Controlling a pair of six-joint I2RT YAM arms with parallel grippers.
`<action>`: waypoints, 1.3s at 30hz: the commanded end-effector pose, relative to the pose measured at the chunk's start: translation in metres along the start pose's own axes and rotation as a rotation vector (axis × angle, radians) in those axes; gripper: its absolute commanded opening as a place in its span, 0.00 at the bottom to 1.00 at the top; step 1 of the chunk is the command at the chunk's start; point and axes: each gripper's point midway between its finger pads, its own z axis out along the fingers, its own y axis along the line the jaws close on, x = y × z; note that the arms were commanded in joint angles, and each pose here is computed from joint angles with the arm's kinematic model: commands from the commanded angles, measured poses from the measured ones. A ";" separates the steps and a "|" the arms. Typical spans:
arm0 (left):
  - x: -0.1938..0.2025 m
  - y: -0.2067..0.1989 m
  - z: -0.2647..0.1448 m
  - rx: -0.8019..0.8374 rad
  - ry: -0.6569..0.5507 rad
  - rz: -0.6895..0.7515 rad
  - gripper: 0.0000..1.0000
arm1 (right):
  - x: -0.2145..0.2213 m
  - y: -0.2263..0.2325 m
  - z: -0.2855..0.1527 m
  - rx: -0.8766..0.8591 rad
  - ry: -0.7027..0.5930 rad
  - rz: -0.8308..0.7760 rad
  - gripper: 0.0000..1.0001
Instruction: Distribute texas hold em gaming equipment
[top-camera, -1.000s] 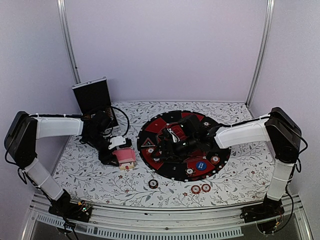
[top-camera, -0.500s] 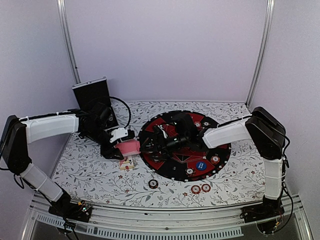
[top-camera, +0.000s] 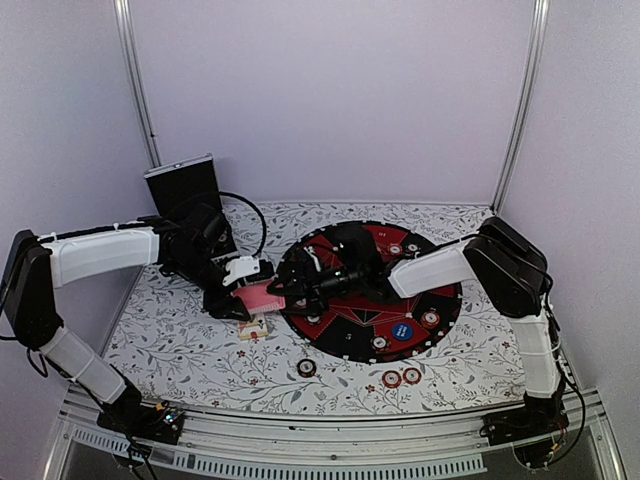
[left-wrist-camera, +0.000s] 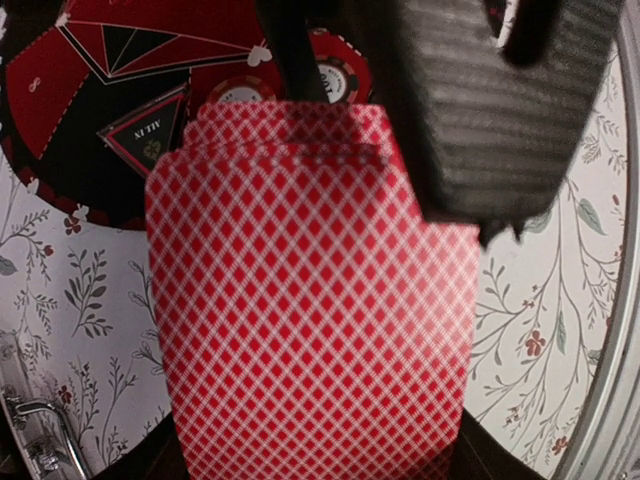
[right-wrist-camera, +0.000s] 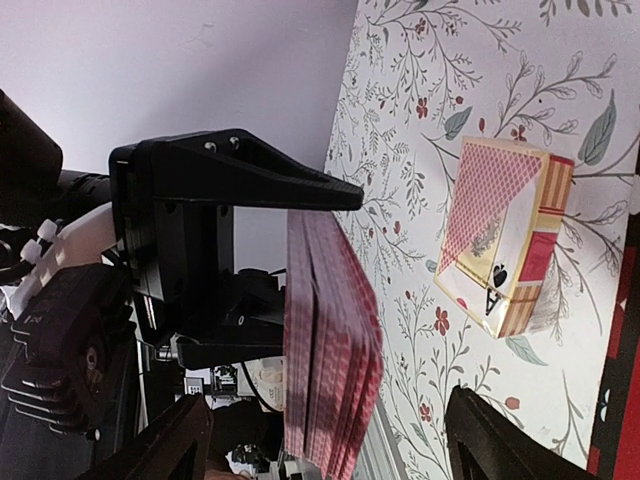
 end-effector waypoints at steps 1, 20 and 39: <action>-0.019 0.003 -0.010 -0.022 -0.046 0.028 0.33 | -0.007 0.006 0.008 -0.048 0.008 0.000 0.82; -0.019 0.008 -0.006 -0.038 -0.019 0.038 0.31 | -0.003 0.017 0.028 -0.165 0.051 0.024 0.59; -0.032 0.019 -0.022 -0.136 -0.054 0.053 1.00 | -0.006 0.016 0.024 -0.184 0.014 0.036 0.10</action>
